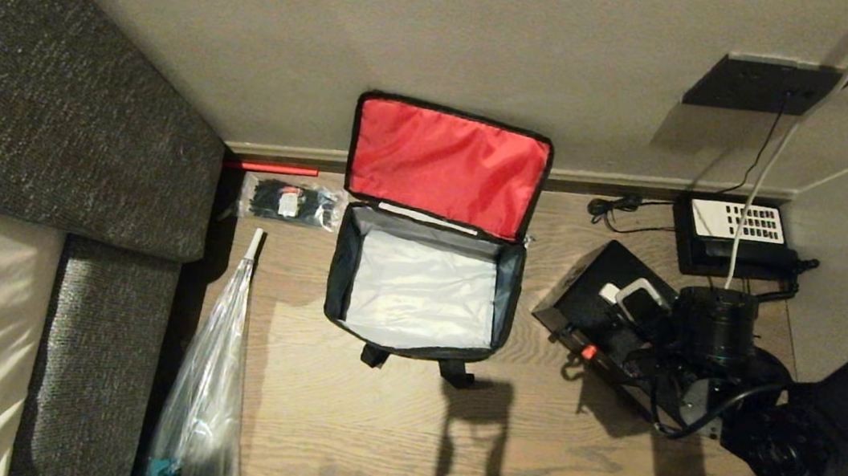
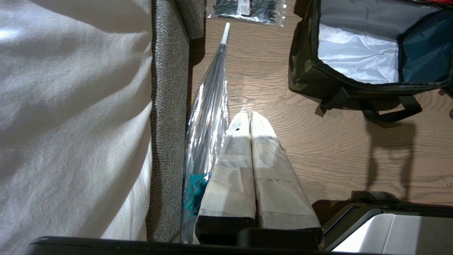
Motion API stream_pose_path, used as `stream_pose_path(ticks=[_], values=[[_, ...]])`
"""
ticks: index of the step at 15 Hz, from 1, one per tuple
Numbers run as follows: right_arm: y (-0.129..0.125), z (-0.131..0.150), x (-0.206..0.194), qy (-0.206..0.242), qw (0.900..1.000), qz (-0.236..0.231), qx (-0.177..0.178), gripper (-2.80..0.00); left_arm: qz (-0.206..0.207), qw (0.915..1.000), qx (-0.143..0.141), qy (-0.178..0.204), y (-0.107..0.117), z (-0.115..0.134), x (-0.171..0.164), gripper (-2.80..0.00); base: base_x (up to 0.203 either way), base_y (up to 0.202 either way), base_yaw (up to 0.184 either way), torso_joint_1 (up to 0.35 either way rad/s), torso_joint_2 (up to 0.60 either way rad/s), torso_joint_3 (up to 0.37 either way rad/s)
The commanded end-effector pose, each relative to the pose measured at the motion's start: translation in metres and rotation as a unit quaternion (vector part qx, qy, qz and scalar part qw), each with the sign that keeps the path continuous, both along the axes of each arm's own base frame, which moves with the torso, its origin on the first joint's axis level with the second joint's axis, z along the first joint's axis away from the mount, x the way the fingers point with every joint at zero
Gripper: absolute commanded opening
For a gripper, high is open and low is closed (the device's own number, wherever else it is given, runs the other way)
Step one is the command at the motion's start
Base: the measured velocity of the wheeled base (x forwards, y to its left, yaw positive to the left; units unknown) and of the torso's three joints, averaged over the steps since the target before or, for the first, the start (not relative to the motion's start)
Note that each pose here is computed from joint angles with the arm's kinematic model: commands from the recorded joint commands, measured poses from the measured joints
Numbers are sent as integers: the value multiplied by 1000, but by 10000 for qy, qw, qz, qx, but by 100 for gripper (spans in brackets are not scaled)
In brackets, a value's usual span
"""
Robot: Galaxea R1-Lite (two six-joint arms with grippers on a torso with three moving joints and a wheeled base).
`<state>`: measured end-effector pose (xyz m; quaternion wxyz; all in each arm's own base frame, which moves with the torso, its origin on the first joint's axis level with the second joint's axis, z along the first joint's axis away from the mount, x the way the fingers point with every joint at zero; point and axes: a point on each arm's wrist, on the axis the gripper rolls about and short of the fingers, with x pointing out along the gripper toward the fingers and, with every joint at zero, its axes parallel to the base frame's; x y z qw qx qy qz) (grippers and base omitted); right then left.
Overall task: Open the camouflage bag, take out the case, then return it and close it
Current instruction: Release the handle, then grip the handle again
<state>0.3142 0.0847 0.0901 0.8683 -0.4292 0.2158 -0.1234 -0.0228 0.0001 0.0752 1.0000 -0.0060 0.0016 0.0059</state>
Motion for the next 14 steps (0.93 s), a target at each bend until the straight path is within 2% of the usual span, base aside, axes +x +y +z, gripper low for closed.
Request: stream_pose_path(ticks=[1, 4, 8, 11, 13, 14], values=[[-6, 48, -37, -460, 9987, 131, 147, -280, 9, 10000, -2, 7, 0, -1, 0, -280, 0, 0, 0, 0, 0, 0], [-25, 98, -97, -745, 9967, 173, 279, -280, 3, 10000, -2, 7, 0, -1, 0, -280, 0, 0, 0, 0, 0, 0], [-55, 123, -186, -1201, 9897, 117, 771, -280, 3, 10000, -2, 7, 0, -1, 0, -280, 0, 0, 0, 0, 0, 0], [-80, 116, -249, -1184, 9869, -159, 1089, -280, 3, 10000, -2, 7, 0, -1, 0, -280, 0, 0, 0, 0, 0, 0], [-90, 98, -284, -1131, 9793, -189, 1668, -280, 3, 10000, -2, 7, 0, -1, 0, -280, 0, 0, 0, 0, 0, 0], [-92, 85, -299, -1260, 9670, 40, 2214, -280, 3, 10000, -2, 7, 0, -1, 0, -280, 0, 0, 0, 0, 0, 0]])
